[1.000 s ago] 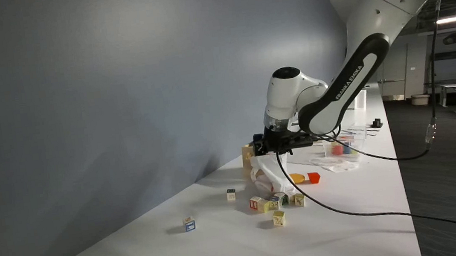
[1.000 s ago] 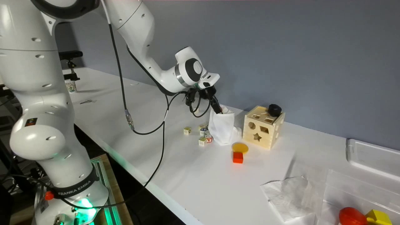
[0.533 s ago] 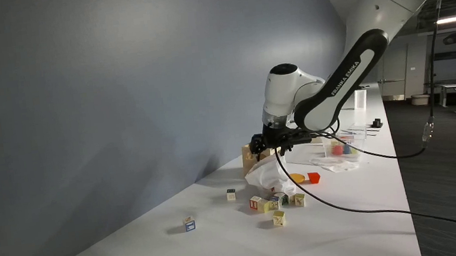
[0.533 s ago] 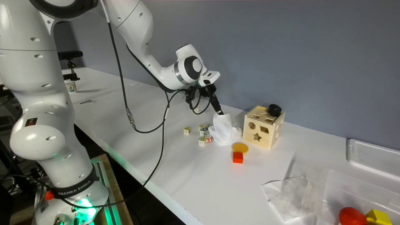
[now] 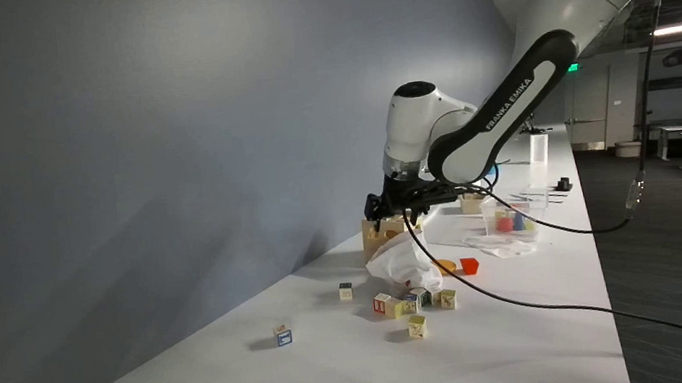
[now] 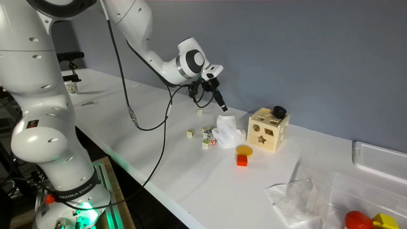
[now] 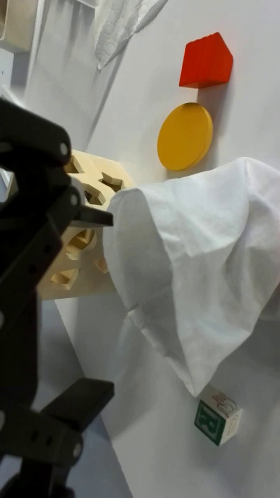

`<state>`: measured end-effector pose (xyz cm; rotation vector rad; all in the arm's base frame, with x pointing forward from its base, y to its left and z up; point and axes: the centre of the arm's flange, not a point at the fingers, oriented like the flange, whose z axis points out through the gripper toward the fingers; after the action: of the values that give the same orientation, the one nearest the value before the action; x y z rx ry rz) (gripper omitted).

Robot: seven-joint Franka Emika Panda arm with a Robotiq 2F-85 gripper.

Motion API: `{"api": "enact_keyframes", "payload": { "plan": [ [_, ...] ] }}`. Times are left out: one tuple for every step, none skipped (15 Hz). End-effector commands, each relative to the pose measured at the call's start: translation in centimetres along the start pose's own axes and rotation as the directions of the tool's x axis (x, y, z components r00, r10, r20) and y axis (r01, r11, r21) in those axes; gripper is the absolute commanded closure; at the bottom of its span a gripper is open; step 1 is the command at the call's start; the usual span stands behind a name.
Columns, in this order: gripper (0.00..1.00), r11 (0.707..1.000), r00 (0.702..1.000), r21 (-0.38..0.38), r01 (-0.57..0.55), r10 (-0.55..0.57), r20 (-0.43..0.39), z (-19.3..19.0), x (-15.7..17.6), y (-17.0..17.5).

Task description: Pick up two blocks and put them into the carrier bag

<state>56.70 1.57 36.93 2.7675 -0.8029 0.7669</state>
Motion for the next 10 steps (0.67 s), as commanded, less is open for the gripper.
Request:
{"api": "enact_keyframes", "payload": {
  "plan": [
    [0.00, 0.996, 0.994, -0.017, 0.089, -0.088, 0.059, 0.4, 1.5, -2.7],
    [0.00, 0.993, 0.990, -0.030, 0.117, -0.114, 0.078, 0.8, 1.8, -3.3],
    [0.00, 0.989, 0.986, -0.053, 0.140, -0.134, 0.099, 1.4, 2.0, -3.9],
    [0.00, 0.985, 0.981, -0.067, 0.160, -0.151, 0.124, 1.7, 2.1, -4.3],
    [0.00, 0.980, 0.976, -0.090, 0.178, -0.164, 0.145, 2.2, 2.2, -4.7],
    [0.00, 0.974, 0.970, -0.108, 0.198, -0.179, 0.163, 2.8, 2.3, -5.1],
    [0.00, 0.969, 0.966, -0.126, 0.213, -0.190, 0.178, 3.4, 2.3, -5.3],
    [0.00, 0.965, 0.961, -0.135, 0.226, -0.199, 0.190, 4.0, 2.3, -5.6],
    [0.00, 0.960, 0.957, -0.144, 0.240, -0.210, 0.199, 4.6, 2.3, -5.8],
    [0.00, 0.957, 0.954, -0.150, 0.250, -0.217, 0.208, 5.2, 2.2, -6.2]
  ]
}}
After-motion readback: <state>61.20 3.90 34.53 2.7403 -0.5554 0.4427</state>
